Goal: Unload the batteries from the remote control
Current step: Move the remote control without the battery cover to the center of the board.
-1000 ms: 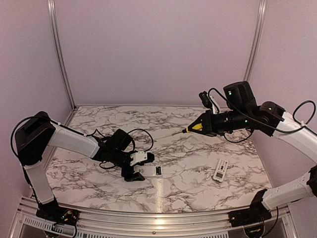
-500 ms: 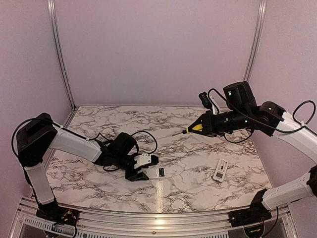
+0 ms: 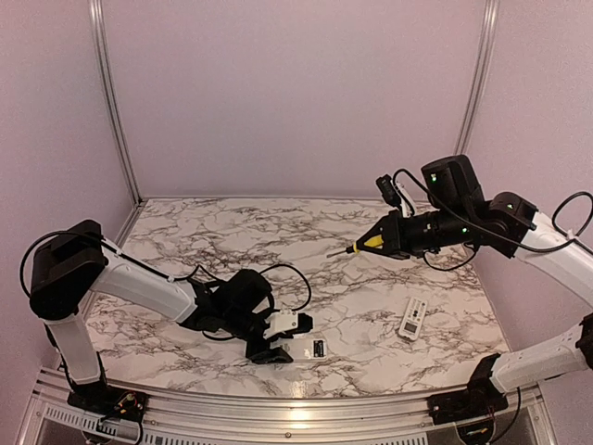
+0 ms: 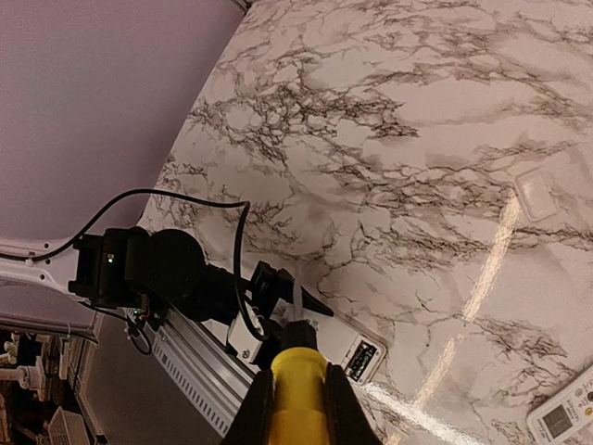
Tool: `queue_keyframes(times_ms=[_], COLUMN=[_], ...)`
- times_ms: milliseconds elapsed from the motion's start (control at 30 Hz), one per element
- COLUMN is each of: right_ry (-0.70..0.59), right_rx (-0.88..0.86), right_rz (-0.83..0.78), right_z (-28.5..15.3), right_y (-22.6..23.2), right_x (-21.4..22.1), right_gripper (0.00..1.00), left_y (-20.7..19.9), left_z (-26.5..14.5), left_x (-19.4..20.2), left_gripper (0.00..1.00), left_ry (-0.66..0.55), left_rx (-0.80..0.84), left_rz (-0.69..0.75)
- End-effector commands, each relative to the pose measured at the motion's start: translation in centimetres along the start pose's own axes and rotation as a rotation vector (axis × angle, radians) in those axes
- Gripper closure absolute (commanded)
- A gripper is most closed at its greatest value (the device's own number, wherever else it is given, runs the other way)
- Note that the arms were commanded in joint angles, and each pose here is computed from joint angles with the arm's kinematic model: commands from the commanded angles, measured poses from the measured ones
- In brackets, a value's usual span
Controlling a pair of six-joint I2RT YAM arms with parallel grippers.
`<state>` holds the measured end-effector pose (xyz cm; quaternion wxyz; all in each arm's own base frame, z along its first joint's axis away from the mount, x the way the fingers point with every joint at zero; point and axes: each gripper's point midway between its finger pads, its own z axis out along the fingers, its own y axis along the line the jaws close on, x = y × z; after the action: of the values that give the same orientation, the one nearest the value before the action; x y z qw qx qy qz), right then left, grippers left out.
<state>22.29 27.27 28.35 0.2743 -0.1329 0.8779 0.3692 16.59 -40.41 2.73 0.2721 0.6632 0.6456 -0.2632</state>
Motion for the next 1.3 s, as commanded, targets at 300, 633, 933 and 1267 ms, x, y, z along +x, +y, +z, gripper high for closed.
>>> queue_keyframes(times_ms=[300,633,933,1267], right_ry=[-0.029,-0.032,-0.020,0.014], right_rx=[0.004,0.004,-0.002,0.006], right_rz=[0.010,0.009,0.014,0.005], right_z=[-1.0,-0.7,0.0,0.6], right_y=[-0.1,-0.1,-0.3,-0.4], right_x=[-0.3,-0.5,-0.1,0.2], right_gripper=[1.00,1.00,1.00,1.00], left_y=[0.7,4.3,6.2,4.0], left_z=[-2.5,-8.4,-13.6,-11.5], left_x=[-2.3,-6.5,-7.6,-3.9], left_gripper=[0.03,0.01,0.01,0.01], left_ry=[-0.098,-0.270,-0.407,-0.444], left_rx=[-0.082,-0.294,-0.439,-0.229], left_rz=[-0.007,-0.157,-0.222,-0.237])
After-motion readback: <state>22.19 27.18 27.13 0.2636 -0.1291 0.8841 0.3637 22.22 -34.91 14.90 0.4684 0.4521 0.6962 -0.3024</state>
